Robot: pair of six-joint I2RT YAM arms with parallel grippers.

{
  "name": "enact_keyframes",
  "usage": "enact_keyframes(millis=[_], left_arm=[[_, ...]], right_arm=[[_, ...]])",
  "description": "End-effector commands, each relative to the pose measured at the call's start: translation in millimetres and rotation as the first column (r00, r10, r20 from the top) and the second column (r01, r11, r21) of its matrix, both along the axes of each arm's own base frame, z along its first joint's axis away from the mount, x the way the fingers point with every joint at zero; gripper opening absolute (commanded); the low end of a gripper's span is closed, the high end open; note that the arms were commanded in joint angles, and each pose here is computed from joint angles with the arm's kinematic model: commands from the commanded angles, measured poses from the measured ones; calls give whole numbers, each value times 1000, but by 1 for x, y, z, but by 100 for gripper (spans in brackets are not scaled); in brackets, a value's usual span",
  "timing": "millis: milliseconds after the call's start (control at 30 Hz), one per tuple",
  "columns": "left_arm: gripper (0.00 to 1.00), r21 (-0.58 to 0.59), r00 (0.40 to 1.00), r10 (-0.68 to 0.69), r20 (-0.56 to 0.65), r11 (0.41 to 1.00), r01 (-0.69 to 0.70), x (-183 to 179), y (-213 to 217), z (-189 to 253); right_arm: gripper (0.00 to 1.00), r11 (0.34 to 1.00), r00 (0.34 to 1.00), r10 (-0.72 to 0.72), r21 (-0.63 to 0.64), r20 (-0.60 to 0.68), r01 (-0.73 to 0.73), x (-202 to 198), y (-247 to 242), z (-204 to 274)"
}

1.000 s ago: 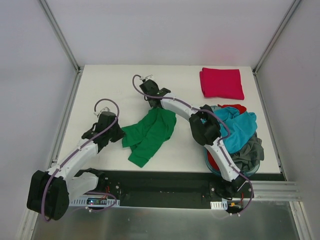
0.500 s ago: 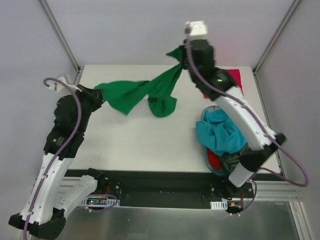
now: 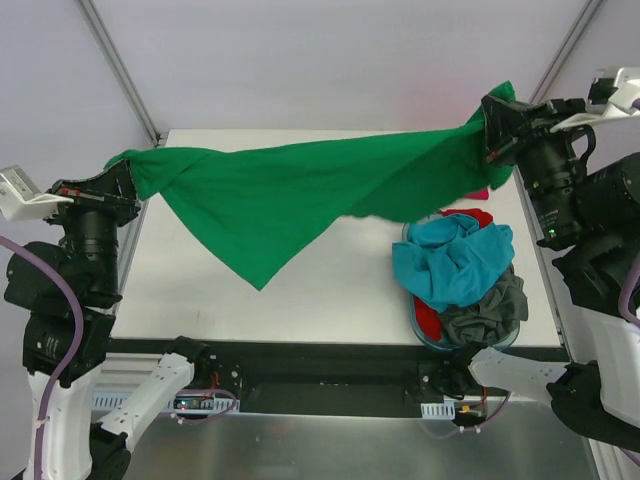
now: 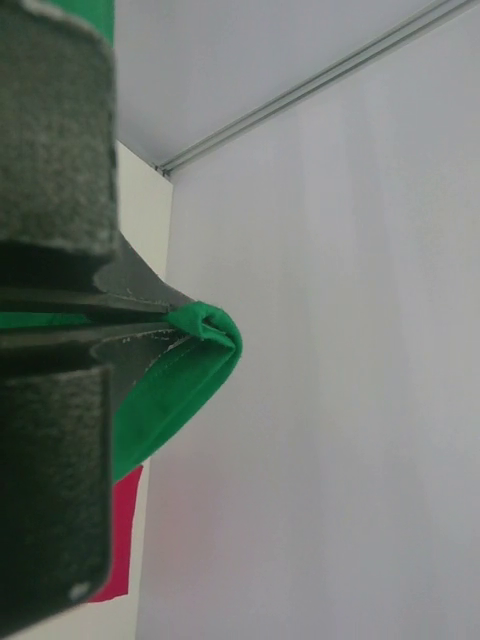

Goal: Fold and stack the t-shirts
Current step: Flatten out the tshirt

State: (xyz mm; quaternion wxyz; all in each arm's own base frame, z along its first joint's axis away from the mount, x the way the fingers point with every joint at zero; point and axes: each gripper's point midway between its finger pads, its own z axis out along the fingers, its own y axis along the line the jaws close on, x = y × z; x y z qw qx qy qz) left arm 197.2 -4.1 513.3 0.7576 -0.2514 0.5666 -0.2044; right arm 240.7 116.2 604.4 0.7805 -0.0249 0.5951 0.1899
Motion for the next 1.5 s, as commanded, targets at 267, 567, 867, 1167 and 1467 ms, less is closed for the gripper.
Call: enact_keyframes(millis=[267,567,867,1167,1467], left_arm=[[0,65,960,266,-90,963,-260,17,40,-7],[0,80,955,286,-82,957,-280,8,46,-5],[0,134,960,258,-111,961,-243,57,26,-5],[0,290,950,298,-94,921,-261,185,18,61],[0,316,937,339,-85,901,-297,181,42,74]], right_arm=[[1,997,997,-69,-39,-16,69,3,-12,-23],[1,1000,997,8,-21,-75,-9,-5,-3,-37],[1,996,988,-61,-78,-142,51,19,3,-59],[1,995,988,-79,-73,-130,70,134,30,-27],[1,998,983,-17,-57,-184,7,144,37,-49]])
